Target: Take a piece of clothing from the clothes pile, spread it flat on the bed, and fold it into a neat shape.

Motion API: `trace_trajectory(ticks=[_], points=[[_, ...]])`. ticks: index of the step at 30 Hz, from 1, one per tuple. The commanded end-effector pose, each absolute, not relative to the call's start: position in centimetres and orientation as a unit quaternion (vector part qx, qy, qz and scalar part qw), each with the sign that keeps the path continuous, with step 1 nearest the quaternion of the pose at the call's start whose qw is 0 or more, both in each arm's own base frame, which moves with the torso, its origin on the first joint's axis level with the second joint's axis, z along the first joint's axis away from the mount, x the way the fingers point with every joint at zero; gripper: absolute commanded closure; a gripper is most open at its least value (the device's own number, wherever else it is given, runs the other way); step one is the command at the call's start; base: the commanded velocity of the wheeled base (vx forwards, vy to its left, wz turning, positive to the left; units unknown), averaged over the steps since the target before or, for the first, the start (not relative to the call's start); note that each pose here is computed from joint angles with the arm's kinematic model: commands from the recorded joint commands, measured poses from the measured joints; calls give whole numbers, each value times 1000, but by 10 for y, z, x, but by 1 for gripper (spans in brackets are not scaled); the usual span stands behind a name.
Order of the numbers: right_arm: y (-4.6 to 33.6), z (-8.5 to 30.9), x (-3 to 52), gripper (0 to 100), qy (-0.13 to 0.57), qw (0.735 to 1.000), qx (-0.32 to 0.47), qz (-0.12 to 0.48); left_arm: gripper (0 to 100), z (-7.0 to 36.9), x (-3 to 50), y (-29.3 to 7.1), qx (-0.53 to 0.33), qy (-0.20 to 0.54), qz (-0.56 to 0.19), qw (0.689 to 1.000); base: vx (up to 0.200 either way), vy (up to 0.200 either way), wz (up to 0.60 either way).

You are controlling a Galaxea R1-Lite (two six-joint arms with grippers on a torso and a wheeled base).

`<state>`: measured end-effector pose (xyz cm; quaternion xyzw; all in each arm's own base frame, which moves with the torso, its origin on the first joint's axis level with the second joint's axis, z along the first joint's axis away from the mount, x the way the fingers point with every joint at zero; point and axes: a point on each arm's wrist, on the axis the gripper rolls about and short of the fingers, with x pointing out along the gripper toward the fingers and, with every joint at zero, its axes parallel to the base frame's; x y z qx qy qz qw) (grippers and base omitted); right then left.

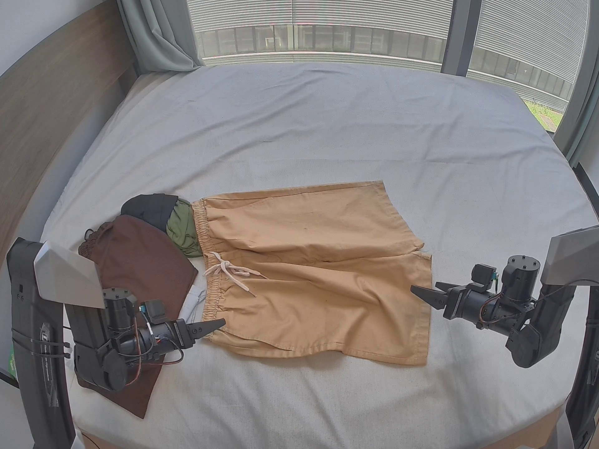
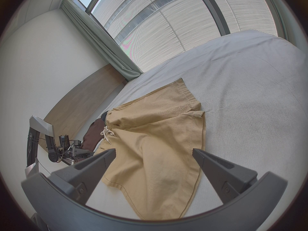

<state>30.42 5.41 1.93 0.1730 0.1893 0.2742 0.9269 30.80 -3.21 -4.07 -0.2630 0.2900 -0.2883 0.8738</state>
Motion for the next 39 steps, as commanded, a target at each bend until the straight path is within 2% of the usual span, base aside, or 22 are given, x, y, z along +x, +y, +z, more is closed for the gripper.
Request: trace_trajectory(ticks=[1, 19, 20, 28, 39], points=[[54, 18, 305, 0, 190, 927, 173, 274, 0, -43, 309, -37, -265, 294, -288, 872, 0, 0, 0], [54, 16, 305, 0, 193, 927, 173, 272, 0, -53, 310, -42, -264, 305, -285, 870, 0, 0, 0], [54, 16, 305, 0, 194, 926, 174, 272, 100, -53, 310, -42, -264, 305, -284, 870, 0, 0, 0], [53, 11, 296, 0, 212, 923, 172, 271, 100, -55, 312, -42, -263, 303, -283, 871, 0, 0, 0], [48, -9, 272, 0, 270, 913, 149, 267, 100, -55, 312, -43, -260, 303, -285, 872, 0, 0, 0]])
